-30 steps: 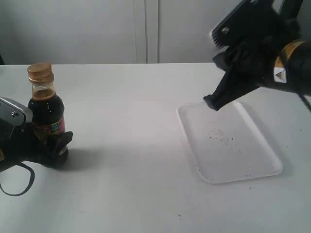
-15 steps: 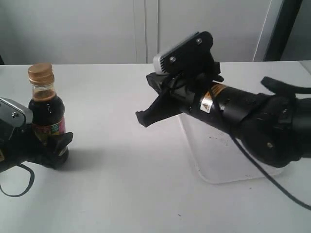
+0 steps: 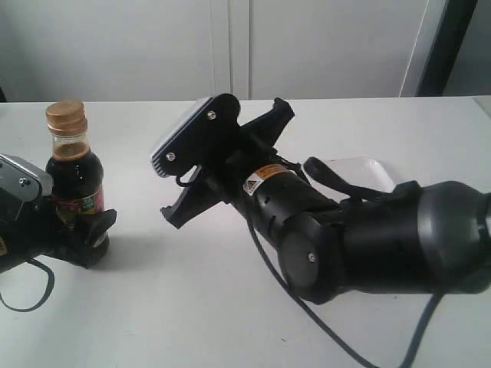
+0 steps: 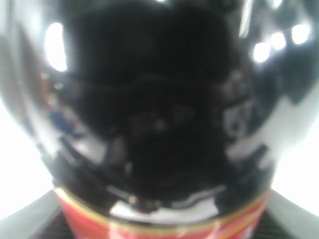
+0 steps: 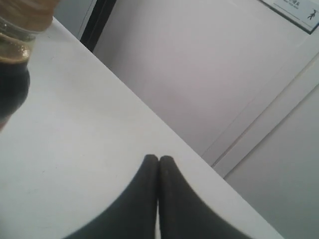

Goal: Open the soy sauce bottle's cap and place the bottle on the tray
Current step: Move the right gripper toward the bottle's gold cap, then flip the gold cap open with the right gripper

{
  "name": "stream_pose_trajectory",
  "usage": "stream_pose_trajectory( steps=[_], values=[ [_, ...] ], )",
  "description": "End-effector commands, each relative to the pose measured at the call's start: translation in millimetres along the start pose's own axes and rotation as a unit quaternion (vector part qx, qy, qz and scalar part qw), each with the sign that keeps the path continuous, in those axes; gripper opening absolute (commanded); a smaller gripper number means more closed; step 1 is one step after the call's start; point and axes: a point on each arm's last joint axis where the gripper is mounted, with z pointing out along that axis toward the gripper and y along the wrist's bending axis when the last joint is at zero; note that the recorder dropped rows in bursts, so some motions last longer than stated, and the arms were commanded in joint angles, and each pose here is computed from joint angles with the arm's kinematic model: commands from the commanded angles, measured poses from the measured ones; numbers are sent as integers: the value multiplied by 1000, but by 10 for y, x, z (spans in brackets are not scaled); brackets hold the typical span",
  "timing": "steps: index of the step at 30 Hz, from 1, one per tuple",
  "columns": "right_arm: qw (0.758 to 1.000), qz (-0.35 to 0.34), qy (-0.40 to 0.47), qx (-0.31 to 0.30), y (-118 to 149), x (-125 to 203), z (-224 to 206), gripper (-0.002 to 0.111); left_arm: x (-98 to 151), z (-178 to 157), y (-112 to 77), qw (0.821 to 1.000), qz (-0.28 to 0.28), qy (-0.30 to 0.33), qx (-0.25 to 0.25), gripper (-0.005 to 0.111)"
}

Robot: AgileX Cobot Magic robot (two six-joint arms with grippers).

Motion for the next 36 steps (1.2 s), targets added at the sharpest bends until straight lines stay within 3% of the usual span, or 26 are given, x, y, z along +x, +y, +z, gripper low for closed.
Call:
stream_pose_trajectory(
  steps=[1, 9, 17, 24, 36],
  values=[
    [999, -32, 0, 11, 83, -103, 131, 0, -99, -26, 3, 999, 2, -41, 1, 0],
    [997, -67, 26, 7, 283, -239, 339, 0, -99, -26, 3, 999, 2, -41, 1, 0],
    [999, -35, 29, -12, 332, -416, 472, 0, -99, -26, 3, 999, 2, -41, 1, 0],
    [991, -126, 45, -12, 548, -628, 542, 0, -99, -26, 4, 999, 2, -41, 0, 0],
    [995, -90, 41, -21, 563, -807, 667, 0, -99, -26, 4, 999, 2, -41, 0, 0]
  ],
)
